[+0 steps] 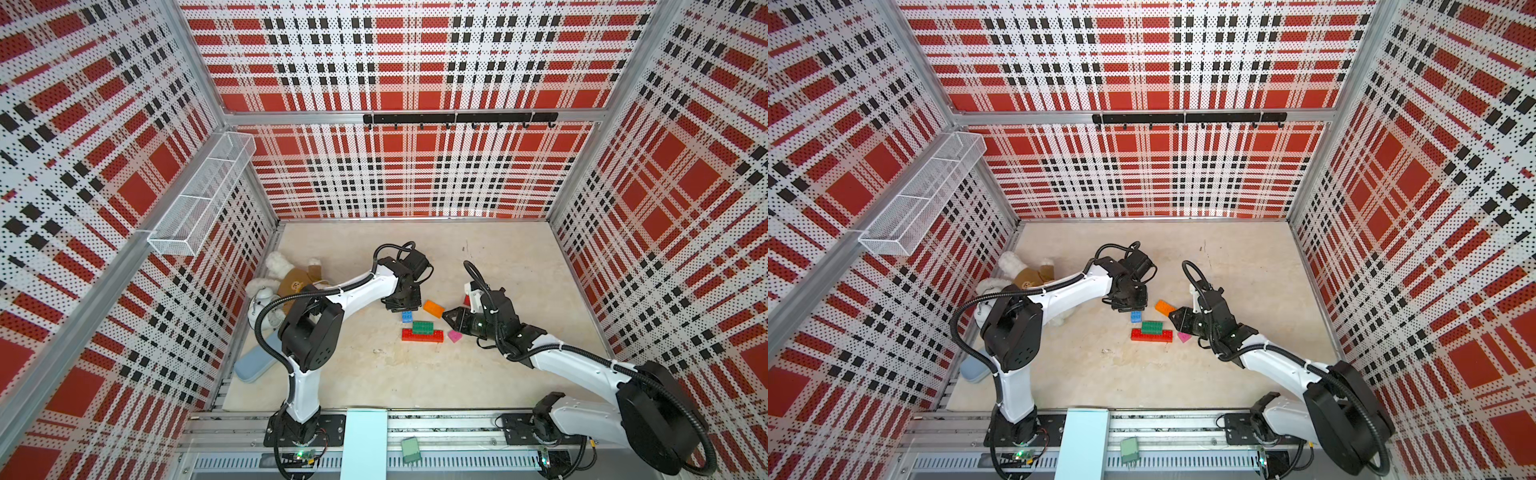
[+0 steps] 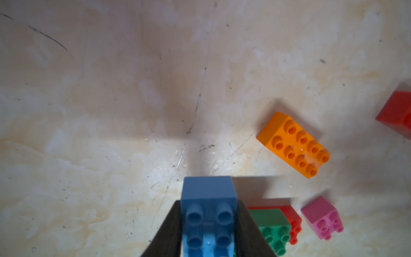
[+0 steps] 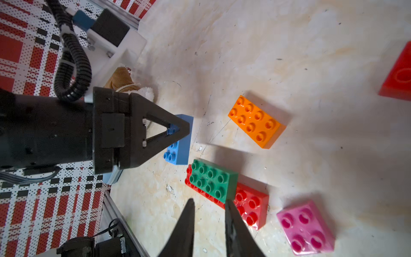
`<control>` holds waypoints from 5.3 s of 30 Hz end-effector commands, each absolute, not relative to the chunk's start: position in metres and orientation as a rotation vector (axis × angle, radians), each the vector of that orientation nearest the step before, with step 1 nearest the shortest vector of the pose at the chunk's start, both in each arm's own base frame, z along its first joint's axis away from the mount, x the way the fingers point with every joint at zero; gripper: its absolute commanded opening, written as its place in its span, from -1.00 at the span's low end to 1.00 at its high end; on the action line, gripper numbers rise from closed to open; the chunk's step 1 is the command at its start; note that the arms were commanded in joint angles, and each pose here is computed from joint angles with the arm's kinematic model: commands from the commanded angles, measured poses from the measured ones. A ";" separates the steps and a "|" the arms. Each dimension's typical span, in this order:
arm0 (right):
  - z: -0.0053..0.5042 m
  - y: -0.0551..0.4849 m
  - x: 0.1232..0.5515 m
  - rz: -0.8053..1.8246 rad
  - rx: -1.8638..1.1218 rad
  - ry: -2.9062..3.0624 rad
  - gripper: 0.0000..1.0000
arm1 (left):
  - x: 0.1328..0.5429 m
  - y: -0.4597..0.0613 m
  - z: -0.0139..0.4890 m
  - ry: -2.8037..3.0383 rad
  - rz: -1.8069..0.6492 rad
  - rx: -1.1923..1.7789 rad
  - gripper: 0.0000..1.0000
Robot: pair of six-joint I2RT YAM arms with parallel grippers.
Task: Assemble a small pinwheel with lego
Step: Assemble the lego brick with the lego brick, then pick up the lego brick from the center of the board.
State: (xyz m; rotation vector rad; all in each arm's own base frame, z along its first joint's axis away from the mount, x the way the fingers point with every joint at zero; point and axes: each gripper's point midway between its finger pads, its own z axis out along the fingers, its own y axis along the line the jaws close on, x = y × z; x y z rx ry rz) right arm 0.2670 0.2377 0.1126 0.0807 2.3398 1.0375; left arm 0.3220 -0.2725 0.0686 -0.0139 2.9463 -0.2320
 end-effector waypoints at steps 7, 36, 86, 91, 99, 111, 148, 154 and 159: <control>0.123 0.264 0.265 1.153 0.068 2.263 -0.66 | 0.303 -0.273 0.053 2.993 -0.205 0.049 -0.33; 0.103 0.309 0.249 1.298 0.027 2.273 -0.77 | 0.306 -0.270 0.046 2.943 -0.142 -0.014 -0.32; 0.039 0.324 0.264 1.054 0.128 2.394 -0.91 | 0.290 -0.276 0.040 2.925 -0.144 -0.038 -0.32; 0.024 0.316 0.263 0.966 0.160 2.458 -0.93 | 0.289 -0.275 0.040 2.919 -0.143 -0.050 -0.33; 0.011 0.305 0.258 0.914 0.214 2.501 -0.95 | 0.286 -0.275 0.039 2.912 -0.149 -0.058 -0.33; 0.017 0.307 0.251 0.941 0.177 2.481 -0.96 | 0.283 -0.274 0.041 2.906 -0.159 -0.086 -0.27; 0.157 0.245 0.262 0.899 -0.065 2.237 -0.02 | 0.324 -0.246 0.134 2.693 -0.297 0.041 0.99; 0.130 0.179 0.283 0.709 0.220 2.327 0.43 | 0.314 -0.281 0.128 2.739 -0.438 0.028 0.72; 0.116 0.152 0.289 0.724 0.354 2.343 0.56 | 0.315 -0.327 0.113 2.791 -0.450 0.064 0.50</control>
